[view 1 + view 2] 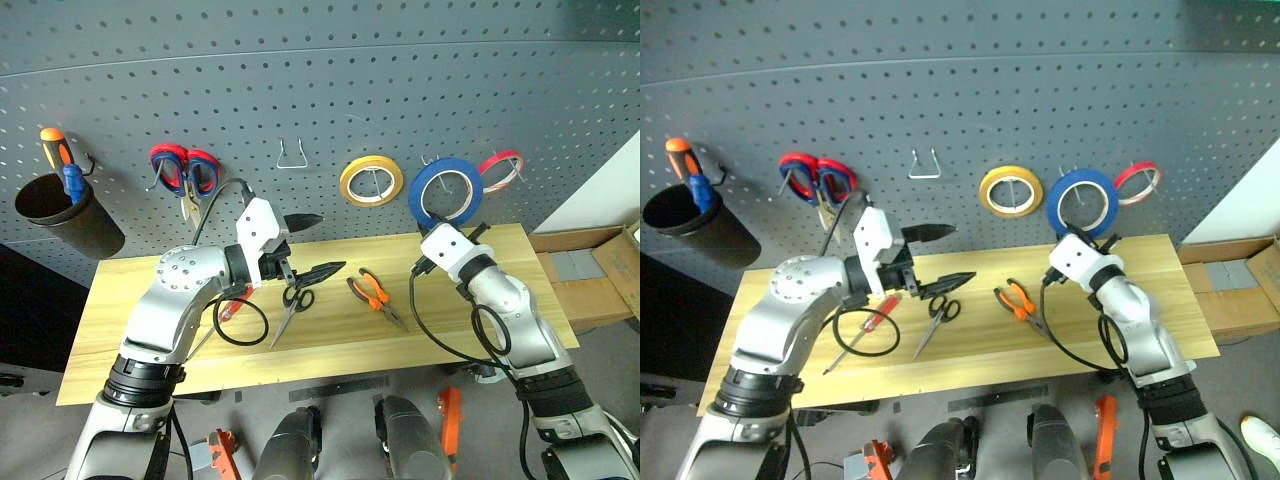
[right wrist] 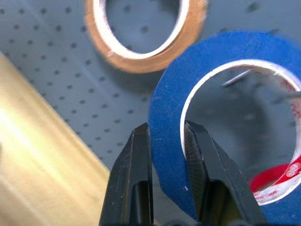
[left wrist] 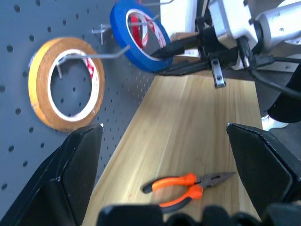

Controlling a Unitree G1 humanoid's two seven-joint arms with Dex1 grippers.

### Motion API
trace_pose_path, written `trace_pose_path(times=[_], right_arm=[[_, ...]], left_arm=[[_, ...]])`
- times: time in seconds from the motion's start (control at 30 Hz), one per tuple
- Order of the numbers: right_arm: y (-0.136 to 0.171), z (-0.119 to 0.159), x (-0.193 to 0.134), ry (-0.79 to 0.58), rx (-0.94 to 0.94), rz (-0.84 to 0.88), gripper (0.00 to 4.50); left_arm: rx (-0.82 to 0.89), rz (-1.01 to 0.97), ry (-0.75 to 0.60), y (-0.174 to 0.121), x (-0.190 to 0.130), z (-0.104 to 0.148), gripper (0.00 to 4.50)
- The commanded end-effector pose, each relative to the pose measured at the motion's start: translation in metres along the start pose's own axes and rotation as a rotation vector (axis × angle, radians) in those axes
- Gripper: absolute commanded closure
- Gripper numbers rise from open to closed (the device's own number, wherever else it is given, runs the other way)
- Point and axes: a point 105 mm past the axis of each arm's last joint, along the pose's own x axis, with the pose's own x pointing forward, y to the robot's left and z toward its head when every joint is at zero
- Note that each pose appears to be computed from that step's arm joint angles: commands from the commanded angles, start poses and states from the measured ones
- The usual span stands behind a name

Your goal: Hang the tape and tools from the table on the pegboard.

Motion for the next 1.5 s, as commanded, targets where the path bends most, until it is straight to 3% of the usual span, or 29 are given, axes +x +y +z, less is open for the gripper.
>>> trace_pose_path(times=[0.03,0.23,0.33,0.53,0.8,1.23,1.5], right_arm=[[0.005,-0.003,-0.006,-0.001,0.073,0.004,3.19],[0.009,-0.011,-0.021,0.054,0.128,0.030,1.29],[0.026,-0.009,-0.032,0.118,0.240,0.091,0.28],[0.067,0.004,-0.033,0.303,0.494,0.198,0.28],[0.116,0.007,-0.008,0.439,0.647,0.365,0.28],[0.152,0.002,0.022,0.484,0.585,0.467,0.28],[0.158,-0.022,0.031,0.524,0.496,0.478,0.28]], left_arm=[[0.054,0.032,-0.008,0.005,-0.009,0.007,0.00],[0.060,0.036,0.039,0.006,-0.015,-0.005,0.00],[0.062,0.049,0.102,0.011,-0.024,-0.018,0.00],[0.059,0.000,0.285,0.014,-0.054,-0.051,0.00],[0.097,-0.094,0.386,0.007,-0.064,-0.065,0.00],[0.108,-0.140,0.429,-0.002,-0.073,-0.069,0.00],[0.114,-0.122,0.433,-0.001,-0.074,-0.070,0.00]])
